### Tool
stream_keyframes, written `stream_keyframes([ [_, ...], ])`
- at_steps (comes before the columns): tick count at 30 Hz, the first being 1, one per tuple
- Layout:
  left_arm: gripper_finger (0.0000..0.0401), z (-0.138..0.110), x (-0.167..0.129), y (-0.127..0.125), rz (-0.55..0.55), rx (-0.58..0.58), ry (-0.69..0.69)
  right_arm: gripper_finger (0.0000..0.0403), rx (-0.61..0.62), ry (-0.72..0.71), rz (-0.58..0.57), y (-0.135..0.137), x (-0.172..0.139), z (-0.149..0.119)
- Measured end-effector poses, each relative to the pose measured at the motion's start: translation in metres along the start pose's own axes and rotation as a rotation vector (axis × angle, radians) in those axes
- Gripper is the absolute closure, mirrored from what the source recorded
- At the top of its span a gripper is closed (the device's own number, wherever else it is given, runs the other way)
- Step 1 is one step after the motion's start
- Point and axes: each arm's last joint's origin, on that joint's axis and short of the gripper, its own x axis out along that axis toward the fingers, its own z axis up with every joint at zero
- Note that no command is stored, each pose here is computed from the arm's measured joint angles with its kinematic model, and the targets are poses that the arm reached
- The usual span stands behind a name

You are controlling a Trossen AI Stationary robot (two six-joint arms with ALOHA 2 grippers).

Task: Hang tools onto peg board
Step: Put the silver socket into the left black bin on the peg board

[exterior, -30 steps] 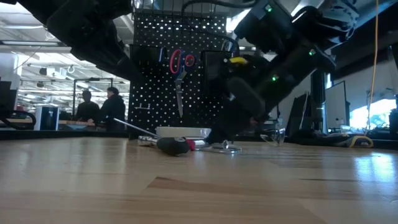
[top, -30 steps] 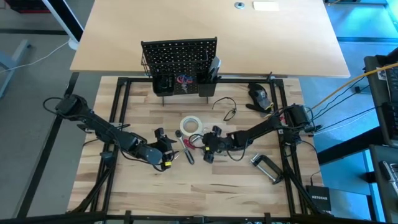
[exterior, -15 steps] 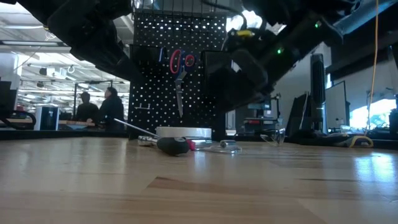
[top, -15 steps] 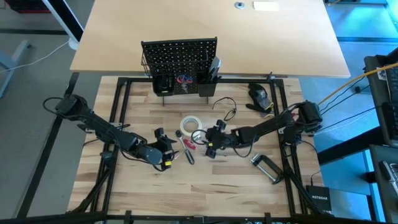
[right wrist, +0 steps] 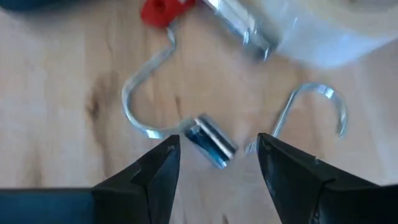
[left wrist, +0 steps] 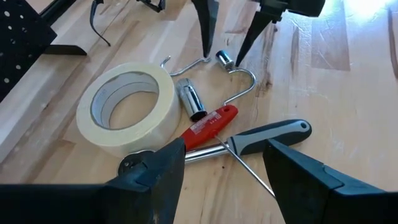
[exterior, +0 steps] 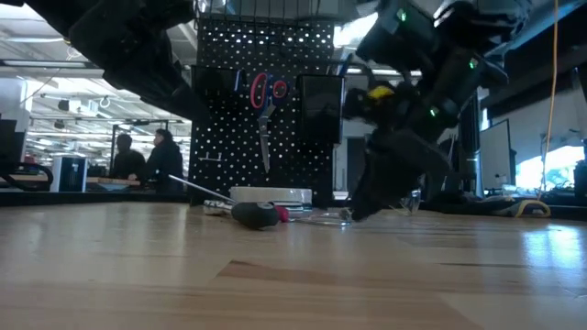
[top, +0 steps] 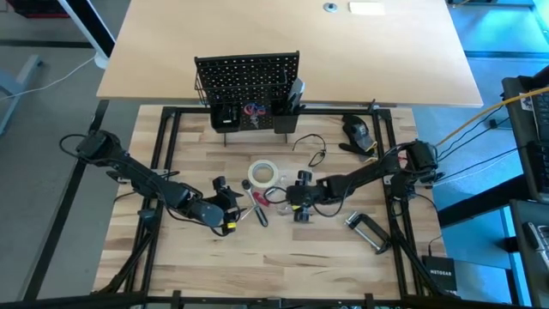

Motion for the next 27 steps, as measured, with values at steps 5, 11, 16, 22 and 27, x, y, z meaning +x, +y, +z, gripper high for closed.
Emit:
stream_keyframes([
  [5, 0.0196, 0.000, 0.000, 0.000, 0.000, -0.003, 0.002, 0.0222, -0.004, -0.024, 0.031, -0.001, 0.002, -0.005],
  [11, 0.0196, 0.000, 0.000, 0.000, 0.001, -0.005, 0.003, 0.0297, -0.033, -0.024, 0.041, 0.000, 0.002, -0.005],
  [16, 0.0196, 0.000, 0.000, 0.000, 0.001, -0.005, 0.003, 0.0343, -0.036, -0.024, 0.026, -0.001, 0.000, -0.005],
  [22, 0.0196, -0.001, 0.000, 0.000, 0.003, -0.001, 0.007, 0.0340, -0.020, -0.069, -0.026, -0.006, -0.016, 0.003],
  [27, 0.0196, -0.001, 0.000, 0.000, 0.004, 0.005, 0.009, 0.0344, -0.025, -0.117, -0.042, -0.001, -0.028, 0.008],
])
